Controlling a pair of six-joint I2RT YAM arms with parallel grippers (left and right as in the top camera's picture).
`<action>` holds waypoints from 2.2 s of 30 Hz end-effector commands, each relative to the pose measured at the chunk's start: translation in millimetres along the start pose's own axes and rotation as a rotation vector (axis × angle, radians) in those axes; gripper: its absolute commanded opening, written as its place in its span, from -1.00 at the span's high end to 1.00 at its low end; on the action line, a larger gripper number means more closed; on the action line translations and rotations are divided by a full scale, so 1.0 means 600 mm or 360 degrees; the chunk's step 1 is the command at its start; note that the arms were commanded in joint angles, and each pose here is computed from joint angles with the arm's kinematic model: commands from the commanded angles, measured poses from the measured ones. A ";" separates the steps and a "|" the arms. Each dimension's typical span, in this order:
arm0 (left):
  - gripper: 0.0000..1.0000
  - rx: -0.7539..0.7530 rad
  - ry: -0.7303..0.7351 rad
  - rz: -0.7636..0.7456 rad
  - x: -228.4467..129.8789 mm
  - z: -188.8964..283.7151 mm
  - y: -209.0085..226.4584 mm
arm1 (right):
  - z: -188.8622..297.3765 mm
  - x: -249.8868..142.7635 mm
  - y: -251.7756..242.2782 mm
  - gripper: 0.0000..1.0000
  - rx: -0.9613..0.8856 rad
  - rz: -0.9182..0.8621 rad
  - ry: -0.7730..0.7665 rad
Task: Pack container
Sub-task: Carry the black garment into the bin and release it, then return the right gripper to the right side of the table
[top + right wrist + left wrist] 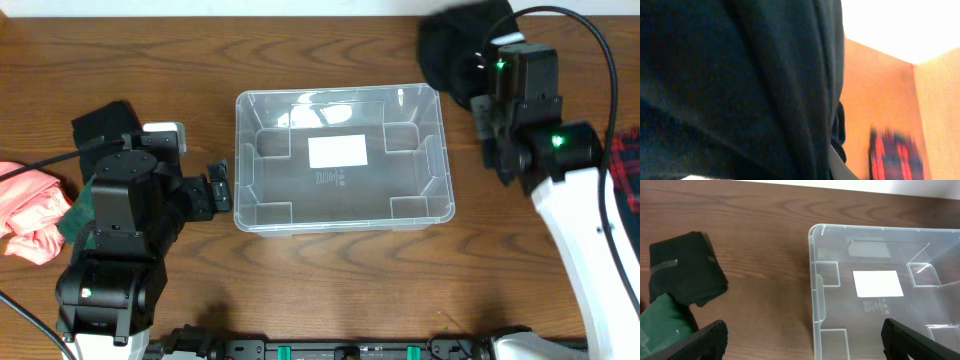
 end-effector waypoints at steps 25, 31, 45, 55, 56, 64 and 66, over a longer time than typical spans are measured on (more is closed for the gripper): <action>-0.96 0.0524 -0.0113 0.0541 0.029 0.008 0.132 | -0.102 -0.006 0.414 0.97 0.0972 0.1038 0.0100; -0.96 0.0629 -0.0045 0.0624 0.024 -0.002 0.160 | -0.090 -0.007 0.439 0.97 0.1006 0.1125 0.0062; -0.96 0.0635 -0.0024 0.0626 0.023 -0.007 0.162 | -0.042 0.042 0.351 -0.98 0.0447 0.0766 0.0004; -0.96 0.0614 -0.0018 0.0628 0.022 -0.007 0.160 | 0.026 -0.024 0.034 -0.98 -0.0103 -0.0309 0.0206; -0.96 0.0606 -0.0016 0.0628 0.022 -0.008 0.159 | 0.023 -0.044 0.014 -0.98 -0.0141 -0.0359 0.0287; -0.96 0.0607 -0.0015 0.0629 0.022 -0.008 0.160 | -0.023 -0.276 -0.099 -0.98 -0.0382 -0.0731 0.1139; -0.96 0.0606 -0.0015 0.0629 0.022 -0.008 0.159 | -0.038 -0.326 -0.100 -0.99 -0.0402 -0.0783 0.1257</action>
Point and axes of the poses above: each gripper's point midway between its finger pads, its own z axis back along the fingers, its own y axis along the line the jaws close on, x = y × z, the point moved 8 cm from there along z, back along the fingers, and after that the axes turned 13 degrees about z, right-handed, at the moved point
